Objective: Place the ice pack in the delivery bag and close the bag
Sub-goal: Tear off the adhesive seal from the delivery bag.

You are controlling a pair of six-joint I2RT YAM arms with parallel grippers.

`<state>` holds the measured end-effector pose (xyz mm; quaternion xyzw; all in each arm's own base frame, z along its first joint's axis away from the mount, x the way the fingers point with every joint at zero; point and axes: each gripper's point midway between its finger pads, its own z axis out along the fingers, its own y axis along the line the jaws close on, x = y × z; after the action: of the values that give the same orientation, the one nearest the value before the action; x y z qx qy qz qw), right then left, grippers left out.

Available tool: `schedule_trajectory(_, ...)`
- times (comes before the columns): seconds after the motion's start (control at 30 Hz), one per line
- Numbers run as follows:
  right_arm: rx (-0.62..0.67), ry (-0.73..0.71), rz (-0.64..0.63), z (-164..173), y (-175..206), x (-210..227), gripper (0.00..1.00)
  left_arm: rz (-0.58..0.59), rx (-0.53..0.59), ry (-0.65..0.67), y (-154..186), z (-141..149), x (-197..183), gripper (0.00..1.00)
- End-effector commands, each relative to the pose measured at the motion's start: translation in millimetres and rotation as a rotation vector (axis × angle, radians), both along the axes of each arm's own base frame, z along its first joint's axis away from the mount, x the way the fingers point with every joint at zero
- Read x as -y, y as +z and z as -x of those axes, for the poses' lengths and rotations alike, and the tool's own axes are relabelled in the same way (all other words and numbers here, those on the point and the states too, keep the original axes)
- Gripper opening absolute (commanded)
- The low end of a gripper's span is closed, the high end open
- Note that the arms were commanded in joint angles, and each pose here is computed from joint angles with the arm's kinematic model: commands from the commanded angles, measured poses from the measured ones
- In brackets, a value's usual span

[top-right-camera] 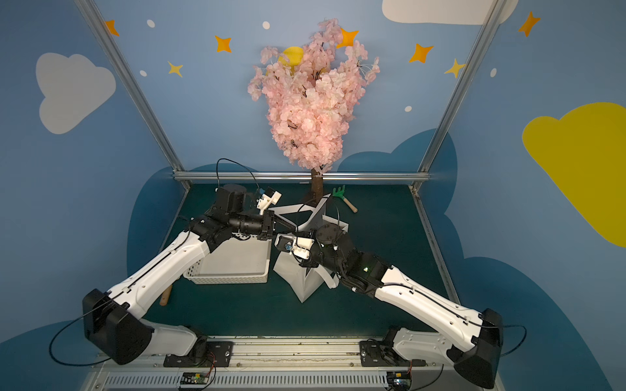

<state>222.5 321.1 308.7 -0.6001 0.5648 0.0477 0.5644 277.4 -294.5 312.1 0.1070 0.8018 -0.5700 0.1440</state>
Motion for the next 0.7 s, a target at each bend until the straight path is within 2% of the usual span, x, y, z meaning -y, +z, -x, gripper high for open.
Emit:
schedule_trajectory(0.0, 0.035, -0.011, -0.032, -4.1, 16.2, -4.3, 0.27, 0.025, 0.03, -0.023, 12.0, -0.5, 3.4, 0.03)
schedule_trajectory(0.23, 0.045, -0.017, -0.052, -5.3, 23.6, -3.9, 0.19, 0.019, 0.034, -0.022, 11.3, -1.2, 3.2, 0.03)
schedule_trajectory(0.43, 0.029, -0.014, -0.04, -1.7, 22.9, 0.3, 0.28, 0.018, 0.032, -0.025, 10.7, -2.3, 4.1, 0.03)
schedule_trajectory(0.67, 0.031, -0.016, -0.036, 0.8, 23.6, 5.6, 0.26, 0.019, 0.037, -0.026, 12.0, -3.1, 4.1, 0.03)
